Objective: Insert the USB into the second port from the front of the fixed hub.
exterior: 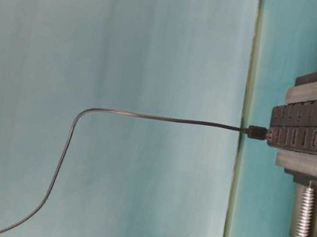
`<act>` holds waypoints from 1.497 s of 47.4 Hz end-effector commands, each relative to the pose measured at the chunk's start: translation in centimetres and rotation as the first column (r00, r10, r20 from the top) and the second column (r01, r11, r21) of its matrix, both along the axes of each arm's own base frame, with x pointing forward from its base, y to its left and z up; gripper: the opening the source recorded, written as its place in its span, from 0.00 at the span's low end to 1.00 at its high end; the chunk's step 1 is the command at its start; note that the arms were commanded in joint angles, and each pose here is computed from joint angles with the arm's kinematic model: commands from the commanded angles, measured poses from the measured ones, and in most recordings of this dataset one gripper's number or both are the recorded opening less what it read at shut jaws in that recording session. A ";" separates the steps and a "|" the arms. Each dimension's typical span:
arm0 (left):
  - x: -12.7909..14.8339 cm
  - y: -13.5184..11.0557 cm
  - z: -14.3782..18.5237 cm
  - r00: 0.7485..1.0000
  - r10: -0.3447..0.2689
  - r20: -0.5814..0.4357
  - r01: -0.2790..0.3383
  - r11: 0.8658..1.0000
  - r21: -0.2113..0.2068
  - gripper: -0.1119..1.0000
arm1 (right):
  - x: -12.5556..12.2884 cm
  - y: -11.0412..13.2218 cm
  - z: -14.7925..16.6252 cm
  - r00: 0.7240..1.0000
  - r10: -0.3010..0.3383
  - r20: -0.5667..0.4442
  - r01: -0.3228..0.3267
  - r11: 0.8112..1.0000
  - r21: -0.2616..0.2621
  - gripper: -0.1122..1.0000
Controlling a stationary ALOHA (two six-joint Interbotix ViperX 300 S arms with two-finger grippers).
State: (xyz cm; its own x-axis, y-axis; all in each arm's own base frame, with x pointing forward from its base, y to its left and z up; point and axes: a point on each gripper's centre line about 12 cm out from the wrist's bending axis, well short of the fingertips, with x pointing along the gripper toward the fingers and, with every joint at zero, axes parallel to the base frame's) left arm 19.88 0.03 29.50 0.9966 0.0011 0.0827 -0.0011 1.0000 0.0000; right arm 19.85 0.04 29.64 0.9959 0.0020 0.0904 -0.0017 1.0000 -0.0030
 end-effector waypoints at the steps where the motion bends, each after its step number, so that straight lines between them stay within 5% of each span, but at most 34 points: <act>1: 0.0 0.0 -0.7 1.000 0.001 -0.011 -0.001 1.000 0.001 0.22 | 0.1 -0.1 -0.1 1.000 -0.007 0.000 0.007 1.000 0.011 0.25; 8: 0.1 0.0 -0.3 1.000 0.001 -0.006 -0.001 1.000 0.004 0.11 | -0.1 -0.2 -0.2 1.000 -0.006 0.000 0.006 0.997 0.076 0.16; 19: 0.4 0.0 -0.6 0.999 0.001 -0.037 -0.001 1.000 0.003 0.10 | -0.2 -0.3 -0.9 0.999 0.001 -0.039 0.006 0.984 0.181 0.13; 52: 1.6 0.0 -1.5 0.973 0.000 -0.233 -0.004 1.000 -0.015 0.10 | 0.0 -2.1 -2.0 0.961 -0.086 -0.264 0.136 0.975 0.178 0.13; 71: 2.6 0.1 -2.2 0.938 0.003 -0.346 -0.008 1.000 -0.014 0.10 | 1.6 -2.5 -2.4 0.904 -0.091 -0.417 0.169 0.974 0.153 0.13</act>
